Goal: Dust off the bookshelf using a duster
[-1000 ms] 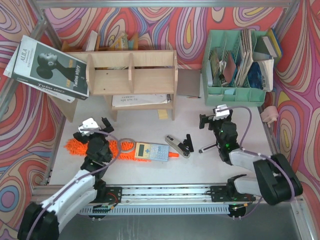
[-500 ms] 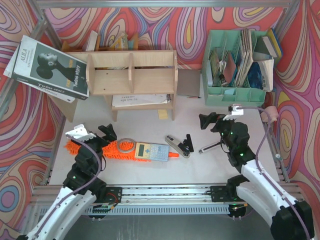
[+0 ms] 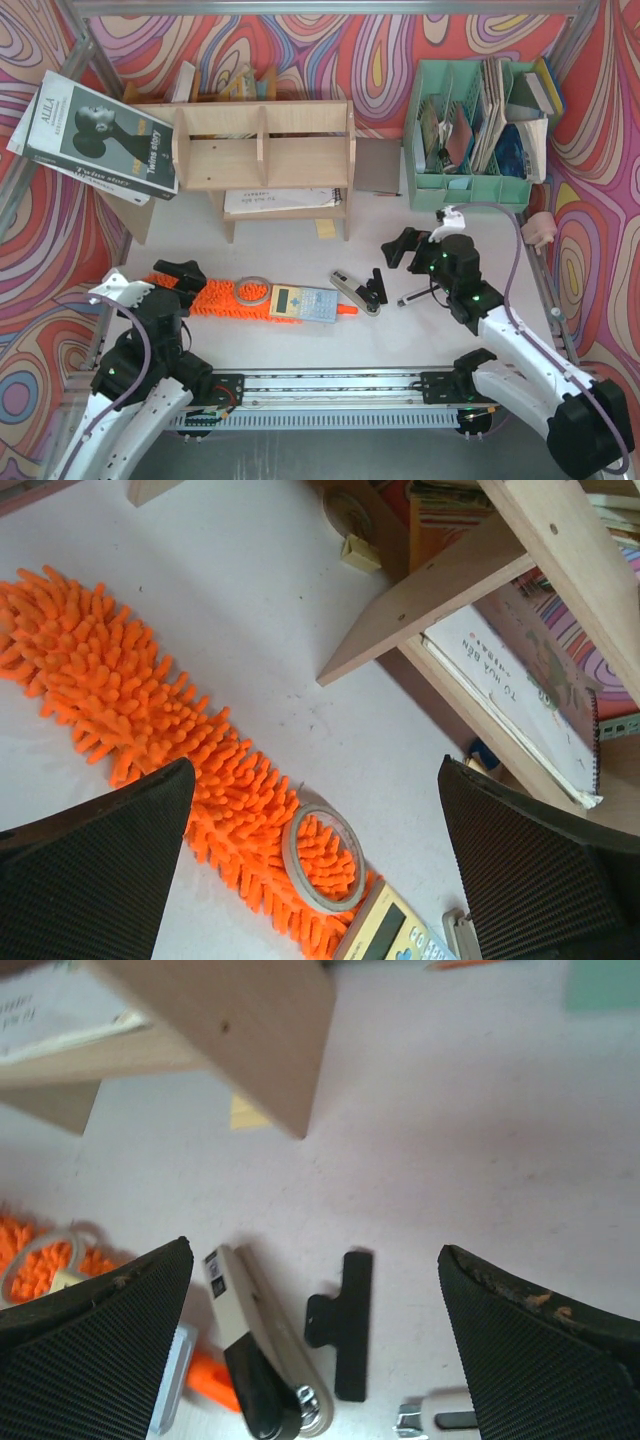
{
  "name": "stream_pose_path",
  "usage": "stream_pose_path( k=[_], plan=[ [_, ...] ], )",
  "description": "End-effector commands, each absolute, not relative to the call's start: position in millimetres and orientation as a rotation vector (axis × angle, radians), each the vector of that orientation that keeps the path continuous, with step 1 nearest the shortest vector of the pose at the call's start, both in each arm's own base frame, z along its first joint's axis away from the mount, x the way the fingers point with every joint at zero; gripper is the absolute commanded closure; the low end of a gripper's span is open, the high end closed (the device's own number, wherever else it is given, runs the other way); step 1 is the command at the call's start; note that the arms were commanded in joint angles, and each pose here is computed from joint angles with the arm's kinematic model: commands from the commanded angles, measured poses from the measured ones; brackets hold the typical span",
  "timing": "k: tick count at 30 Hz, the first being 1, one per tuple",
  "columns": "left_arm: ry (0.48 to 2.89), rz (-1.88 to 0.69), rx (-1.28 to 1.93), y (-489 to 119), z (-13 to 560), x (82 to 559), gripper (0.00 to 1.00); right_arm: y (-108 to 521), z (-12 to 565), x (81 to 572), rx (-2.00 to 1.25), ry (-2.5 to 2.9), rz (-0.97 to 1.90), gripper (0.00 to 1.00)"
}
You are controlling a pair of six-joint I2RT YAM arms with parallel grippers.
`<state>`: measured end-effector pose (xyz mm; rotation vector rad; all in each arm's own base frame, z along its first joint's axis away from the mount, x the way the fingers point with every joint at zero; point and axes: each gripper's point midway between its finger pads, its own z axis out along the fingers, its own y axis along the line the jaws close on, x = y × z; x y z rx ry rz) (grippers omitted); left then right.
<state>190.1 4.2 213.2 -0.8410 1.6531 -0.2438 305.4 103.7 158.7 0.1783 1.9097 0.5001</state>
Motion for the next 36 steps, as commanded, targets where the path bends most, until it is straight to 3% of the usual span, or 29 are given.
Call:
stream_pose_path(
  k=[1, 5, 9, 13, 22, 31, 36],
  plan=[
    [1.708, -0.253, -0.818, 2, 200, 181, 0.01, 126, 157, 303, 0.068, 1.957, 0.479, 0.01],
    [1.838, -0.28, -0.789, -20, 193, 186, 0.02, 132, 145, 303, 0.046, 1.991, 0.457, 0.01],
    [2.152, -0.209, -0.779, -53, 166, 189, 0.04, 128, 128, 303, 0.059, 2.03, 0.415, 0.01],
    [2.306, -0.178, -0.81, -72, 150, 190, 0.11, 127, 119, 302, 0.082, 2.043, 0.408, 0.01],
    [2.347, -0.199, -0.866, -80, 134, 187, 0.27, 126, 94, 300, 0.106, 2.068, 0.403, 0.01],
    [2.39, -0.21, -0.898, -95, 103, 196, 0.56, 129, 84, 301, 0.096, 2.07, 0.417, 0.02],
    [2.392, -0.147, -0.959, -87, 90, 191, 0.63, 130, 83, 299, 0.093, 2.071, 0.428, 0.02]
  ],
)
